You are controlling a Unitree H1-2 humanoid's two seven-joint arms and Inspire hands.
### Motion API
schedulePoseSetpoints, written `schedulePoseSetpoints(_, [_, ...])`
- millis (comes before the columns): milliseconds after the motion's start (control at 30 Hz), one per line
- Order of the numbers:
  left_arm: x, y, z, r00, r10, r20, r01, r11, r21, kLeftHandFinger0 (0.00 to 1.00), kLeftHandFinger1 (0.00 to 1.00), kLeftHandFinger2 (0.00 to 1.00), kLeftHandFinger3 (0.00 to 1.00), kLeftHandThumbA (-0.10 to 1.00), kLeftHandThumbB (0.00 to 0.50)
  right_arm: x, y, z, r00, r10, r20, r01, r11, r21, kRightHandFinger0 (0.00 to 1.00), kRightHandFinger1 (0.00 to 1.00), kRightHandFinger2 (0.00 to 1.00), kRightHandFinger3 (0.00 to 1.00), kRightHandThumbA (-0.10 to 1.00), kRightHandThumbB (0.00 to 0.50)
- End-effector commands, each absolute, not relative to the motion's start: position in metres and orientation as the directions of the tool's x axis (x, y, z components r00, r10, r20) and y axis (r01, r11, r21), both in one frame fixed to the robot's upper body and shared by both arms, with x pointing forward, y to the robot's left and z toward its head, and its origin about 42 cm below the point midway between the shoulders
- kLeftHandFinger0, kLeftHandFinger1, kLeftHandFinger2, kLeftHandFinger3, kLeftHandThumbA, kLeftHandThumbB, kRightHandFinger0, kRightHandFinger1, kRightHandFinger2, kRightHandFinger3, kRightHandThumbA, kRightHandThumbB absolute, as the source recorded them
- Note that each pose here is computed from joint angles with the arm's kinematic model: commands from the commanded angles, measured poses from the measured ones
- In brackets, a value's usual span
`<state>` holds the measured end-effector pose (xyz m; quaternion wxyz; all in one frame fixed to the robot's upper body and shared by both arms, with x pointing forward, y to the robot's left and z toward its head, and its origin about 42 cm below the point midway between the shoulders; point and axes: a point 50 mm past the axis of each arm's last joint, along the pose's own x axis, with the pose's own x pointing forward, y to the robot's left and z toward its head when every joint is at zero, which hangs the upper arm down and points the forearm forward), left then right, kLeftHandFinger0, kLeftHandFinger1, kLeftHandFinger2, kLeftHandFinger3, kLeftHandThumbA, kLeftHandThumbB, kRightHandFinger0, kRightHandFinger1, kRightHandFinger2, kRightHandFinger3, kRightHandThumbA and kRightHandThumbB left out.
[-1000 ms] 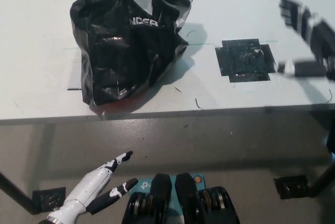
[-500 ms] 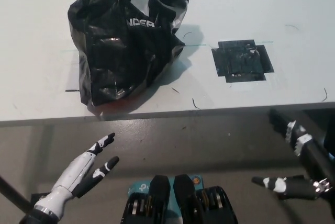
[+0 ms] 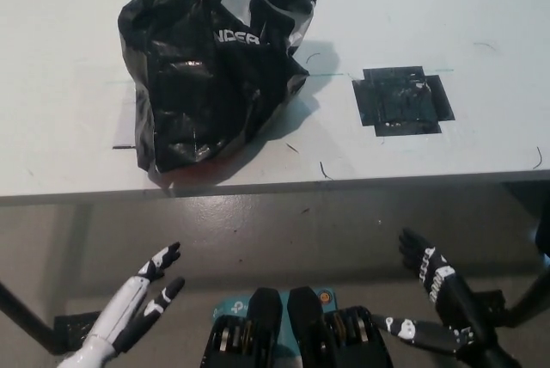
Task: The robot uses its right hand to pick up a bag of coffee beans and puts it in the black plastic bag, then the robot grabs the top of the bag and lifts it.
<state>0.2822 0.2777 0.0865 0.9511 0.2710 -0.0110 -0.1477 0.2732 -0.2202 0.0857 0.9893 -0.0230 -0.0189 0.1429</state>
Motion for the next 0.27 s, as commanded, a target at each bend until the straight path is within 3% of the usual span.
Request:
schedulePoseSetpoints(0, [0.2617, 0.2887, 0.0839, 0.971, -0.241, -0.004, 0.213, 0.853, 0.476, 1.0, 1.0, 1.0, 1.0, 0.96, 0.11, 0.2569, -0.2194, 0.0746, 0.964, 0.219, 0.151, -0.209, 0.975, -0.08, 1.0, 1.0, 1.0, 1.0, 1.0, 0.141])
schedulePoseSetpoints(233, [0.2526, 0.2912, 0.0766, 0.97, -0.243, -0.026, 0.225, 0.846, 0.484, 1.0, 1.0, 1.0, 1.0, 0.95, 0.101, 0.249, -0.2164, 0.0654, 0.963, 0.244, 0.117, -0.237, 0.969, -0.074, 1.0, 1.0, 1.0, 1.0, 1.0, 0.126])
